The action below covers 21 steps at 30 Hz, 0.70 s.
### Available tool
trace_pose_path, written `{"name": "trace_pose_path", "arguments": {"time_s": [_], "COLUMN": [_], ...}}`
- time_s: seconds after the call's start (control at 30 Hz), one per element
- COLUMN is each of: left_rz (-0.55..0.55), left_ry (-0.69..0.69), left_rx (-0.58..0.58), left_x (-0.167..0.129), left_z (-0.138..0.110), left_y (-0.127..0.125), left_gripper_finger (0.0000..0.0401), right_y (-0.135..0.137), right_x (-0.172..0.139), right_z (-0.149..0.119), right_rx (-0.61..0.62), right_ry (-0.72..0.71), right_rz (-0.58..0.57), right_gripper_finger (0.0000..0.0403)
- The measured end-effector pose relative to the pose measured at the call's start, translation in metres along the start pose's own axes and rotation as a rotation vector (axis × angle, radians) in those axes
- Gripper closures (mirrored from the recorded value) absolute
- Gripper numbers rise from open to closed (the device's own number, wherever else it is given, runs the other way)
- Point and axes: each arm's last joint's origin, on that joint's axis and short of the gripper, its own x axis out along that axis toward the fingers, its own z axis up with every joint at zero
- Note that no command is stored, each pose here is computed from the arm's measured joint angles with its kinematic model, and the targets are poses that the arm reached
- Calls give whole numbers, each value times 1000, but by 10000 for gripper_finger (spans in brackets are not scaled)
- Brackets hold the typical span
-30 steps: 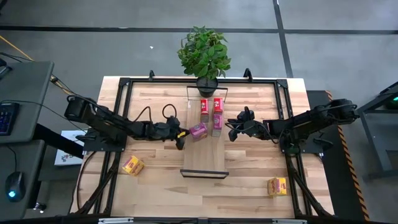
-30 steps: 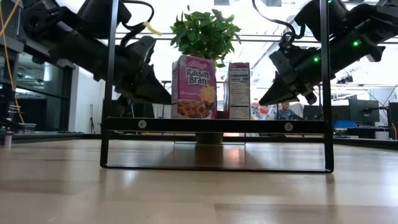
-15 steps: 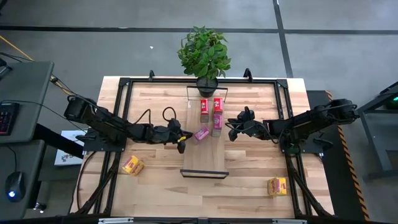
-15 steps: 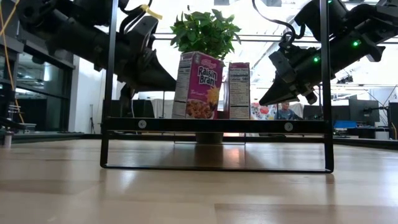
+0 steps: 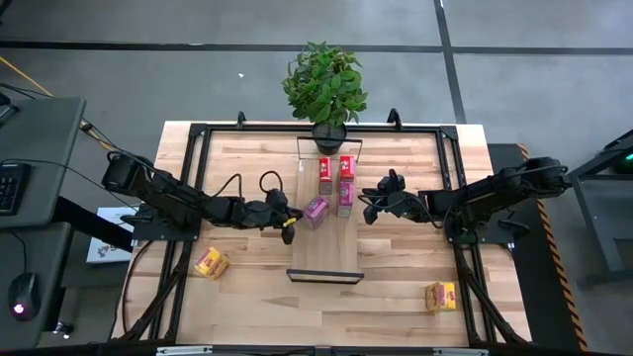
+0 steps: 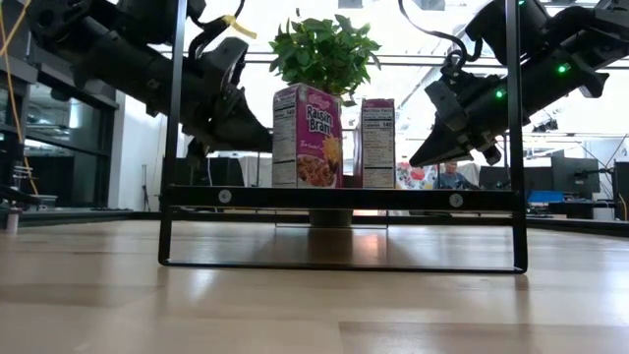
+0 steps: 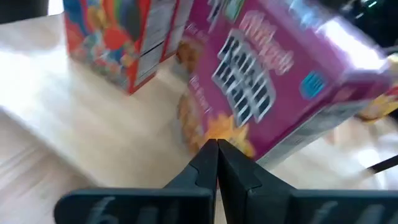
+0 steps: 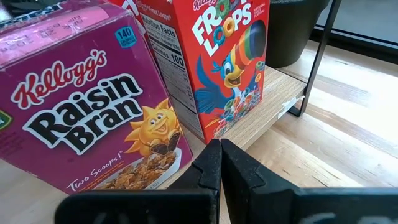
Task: Stack cereal on shelf
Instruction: Put the violet cereal box on the shelf aligned with the other violet cereal box
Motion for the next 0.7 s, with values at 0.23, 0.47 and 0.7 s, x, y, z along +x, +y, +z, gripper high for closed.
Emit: {"name": "trace_pose_path", "arguments": {"time_s": [0.23, 0.47, 0.7], "left_rz": [26, 5, -44], "left_ry": [43, 58, 51], "left_rx": [24, -7, -45], "left_x": [-1, -2, 5], "left_z": [-6, -12, -21], "left_y": [1, -4, -10], "left_gripper_finger": [401, 401, 401], "right_y": [0, 0, 0], "right_x": [0, 0, 0], "right_z": [0, 0, 0], "right_rx": [0, 0, 1], "right_ry": [0, -1, -1], "right_rz": [0, 0, 0], "right_gripper_finger": [402, 402, 402]}}
